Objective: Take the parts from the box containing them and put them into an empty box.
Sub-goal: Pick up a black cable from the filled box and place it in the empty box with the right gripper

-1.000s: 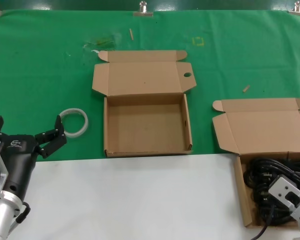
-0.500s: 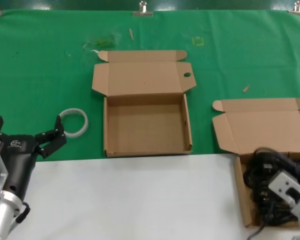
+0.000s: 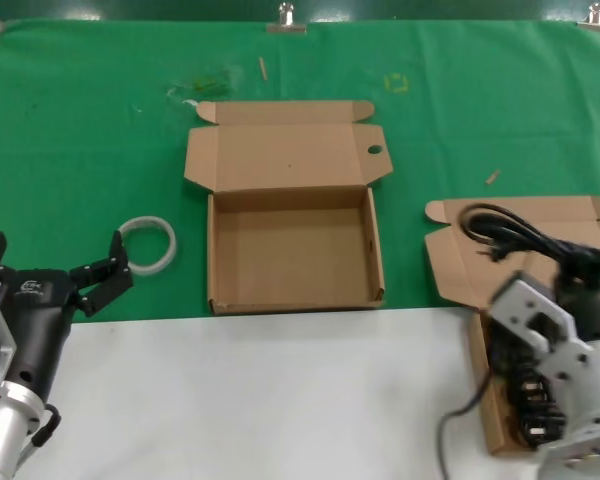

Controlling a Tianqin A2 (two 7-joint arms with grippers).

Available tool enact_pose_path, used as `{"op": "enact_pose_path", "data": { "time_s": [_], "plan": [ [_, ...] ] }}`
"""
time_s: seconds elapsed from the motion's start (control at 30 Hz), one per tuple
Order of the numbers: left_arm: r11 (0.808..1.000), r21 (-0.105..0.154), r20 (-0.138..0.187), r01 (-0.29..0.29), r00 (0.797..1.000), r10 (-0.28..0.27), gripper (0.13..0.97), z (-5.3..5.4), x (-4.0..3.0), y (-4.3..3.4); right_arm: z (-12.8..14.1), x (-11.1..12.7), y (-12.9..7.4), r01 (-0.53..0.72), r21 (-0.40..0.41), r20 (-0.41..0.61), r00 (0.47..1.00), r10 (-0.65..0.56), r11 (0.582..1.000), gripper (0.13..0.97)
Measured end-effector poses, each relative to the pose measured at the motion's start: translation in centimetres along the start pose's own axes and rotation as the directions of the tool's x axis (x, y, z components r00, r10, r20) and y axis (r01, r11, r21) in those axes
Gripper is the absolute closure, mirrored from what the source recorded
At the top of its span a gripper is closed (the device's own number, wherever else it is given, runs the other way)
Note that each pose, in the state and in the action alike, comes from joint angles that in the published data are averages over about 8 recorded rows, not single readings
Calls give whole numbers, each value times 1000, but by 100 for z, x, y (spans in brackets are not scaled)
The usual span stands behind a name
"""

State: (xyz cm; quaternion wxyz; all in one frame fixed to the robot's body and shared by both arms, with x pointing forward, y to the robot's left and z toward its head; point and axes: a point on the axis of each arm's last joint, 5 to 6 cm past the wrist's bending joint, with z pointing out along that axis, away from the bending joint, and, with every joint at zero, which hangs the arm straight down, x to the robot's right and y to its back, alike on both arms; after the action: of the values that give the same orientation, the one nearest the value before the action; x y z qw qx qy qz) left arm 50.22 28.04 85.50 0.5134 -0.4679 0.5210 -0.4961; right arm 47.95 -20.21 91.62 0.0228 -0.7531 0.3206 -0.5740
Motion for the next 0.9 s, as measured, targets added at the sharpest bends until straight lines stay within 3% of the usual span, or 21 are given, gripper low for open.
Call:
{"op": "enact_pose_path", "data": {
  "time_s": [0.4, 0.9],
  "plan": [
    [1000, 0, 0, 0, 1000, 0, 132, 0, 0, 0, 316, -495, -584, -15, 187, 87, 996, -1, 982, 902],
    [1000, 0, 0, 0, 1000, 0, 132, 0, 0, 0, 415, -899, -1043, 54, 333, 127, 987, -101, 941, 902]
  ]
}}
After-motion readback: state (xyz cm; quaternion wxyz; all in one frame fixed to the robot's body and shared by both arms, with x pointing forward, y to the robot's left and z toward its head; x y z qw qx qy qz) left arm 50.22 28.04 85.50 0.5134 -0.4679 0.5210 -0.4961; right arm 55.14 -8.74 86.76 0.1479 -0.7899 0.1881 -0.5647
